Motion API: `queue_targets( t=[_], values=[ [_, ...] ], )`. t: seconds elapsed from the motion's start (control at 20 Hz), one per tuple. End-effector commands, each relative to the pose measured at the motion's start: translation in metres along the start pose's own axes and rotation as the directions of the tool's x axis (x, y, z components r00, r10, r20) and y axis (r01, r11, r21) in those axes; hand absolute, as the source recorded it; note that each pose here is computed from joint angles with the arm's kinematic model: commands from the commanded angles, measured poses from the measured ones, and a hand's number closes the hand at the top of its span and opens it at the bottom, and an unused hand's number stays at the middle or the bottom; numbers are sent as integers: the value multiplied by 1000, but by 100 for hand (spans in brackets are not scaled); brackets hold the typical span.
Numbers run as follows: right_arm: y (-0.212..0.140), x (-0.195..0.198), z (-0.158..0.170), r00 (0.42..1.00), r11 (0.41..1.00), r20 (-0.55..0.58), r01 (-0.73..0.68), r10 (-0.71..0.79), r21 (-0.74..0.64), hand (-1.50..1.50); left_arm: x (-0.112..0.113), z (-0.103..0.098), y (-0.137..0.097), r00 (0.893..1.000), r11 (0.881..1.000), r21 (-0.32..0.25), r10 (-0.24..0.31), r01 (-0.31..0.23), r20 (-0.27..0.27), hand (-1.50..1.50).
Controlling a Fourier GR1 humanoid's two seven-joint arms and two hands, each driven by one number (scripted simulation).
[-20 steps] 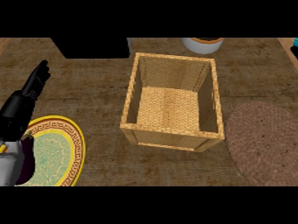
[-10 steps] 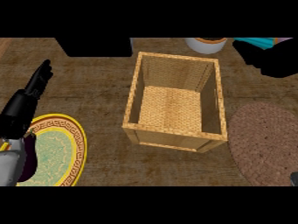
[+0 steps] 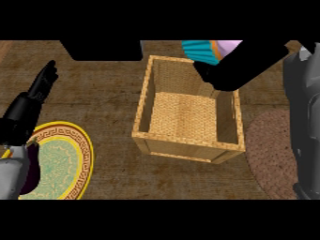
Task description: Pick the cupcake from the placemat and place it in the basket
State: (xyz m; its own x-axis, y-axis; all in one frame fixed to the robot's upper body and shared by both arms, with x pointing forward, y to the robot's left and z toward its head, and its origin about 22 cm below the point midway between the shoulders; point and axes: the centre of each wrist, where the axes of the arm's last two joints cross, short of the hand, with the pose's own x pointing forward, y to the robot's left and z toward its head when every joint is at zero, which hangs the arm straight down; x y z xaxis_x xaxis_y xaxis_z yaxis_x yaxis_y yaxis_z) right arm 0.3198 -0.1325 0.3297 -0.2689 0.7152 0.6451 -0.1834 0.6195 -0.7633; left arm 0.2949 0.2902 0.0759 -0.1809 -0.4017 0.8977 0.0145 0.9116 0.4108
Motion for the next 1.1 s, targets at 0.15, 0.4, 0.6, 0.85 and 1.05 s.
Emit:
queue_targets(
  t=[0.15, 0.4, 0.6, 0.85, 1.05],
  values=[
    [18, 0, -12, 949, 959, -145, -273, 282, 76, 150, 11, -3, -7, 1000, 1000, -1, 17, -17, 8, 0],
    [9, 2, -12, 901, 913, -150, -396, 408, 103, 150, -2, 11, 10, 1000, 1000, -5, -20, 20, -6, 0],
    [21, -12, -26, 923, 918, -125, -333, 364, 215, -150, -14, 14, 2, 1000, 1000, 10, -8, 8, 4, 0],
    [31, -9, -26, 962, 944, -99, -226, 256, 241, -150, -1, -3, 4, 1000, 1000, 6, -5, 5, -6, 0],
    [18, 1, -3, 991, 988, -67, -106, 114, 115, -150, -2, -7, 3, 1000, 1000, 1, -4, 4, 2, 0]
  ],
)
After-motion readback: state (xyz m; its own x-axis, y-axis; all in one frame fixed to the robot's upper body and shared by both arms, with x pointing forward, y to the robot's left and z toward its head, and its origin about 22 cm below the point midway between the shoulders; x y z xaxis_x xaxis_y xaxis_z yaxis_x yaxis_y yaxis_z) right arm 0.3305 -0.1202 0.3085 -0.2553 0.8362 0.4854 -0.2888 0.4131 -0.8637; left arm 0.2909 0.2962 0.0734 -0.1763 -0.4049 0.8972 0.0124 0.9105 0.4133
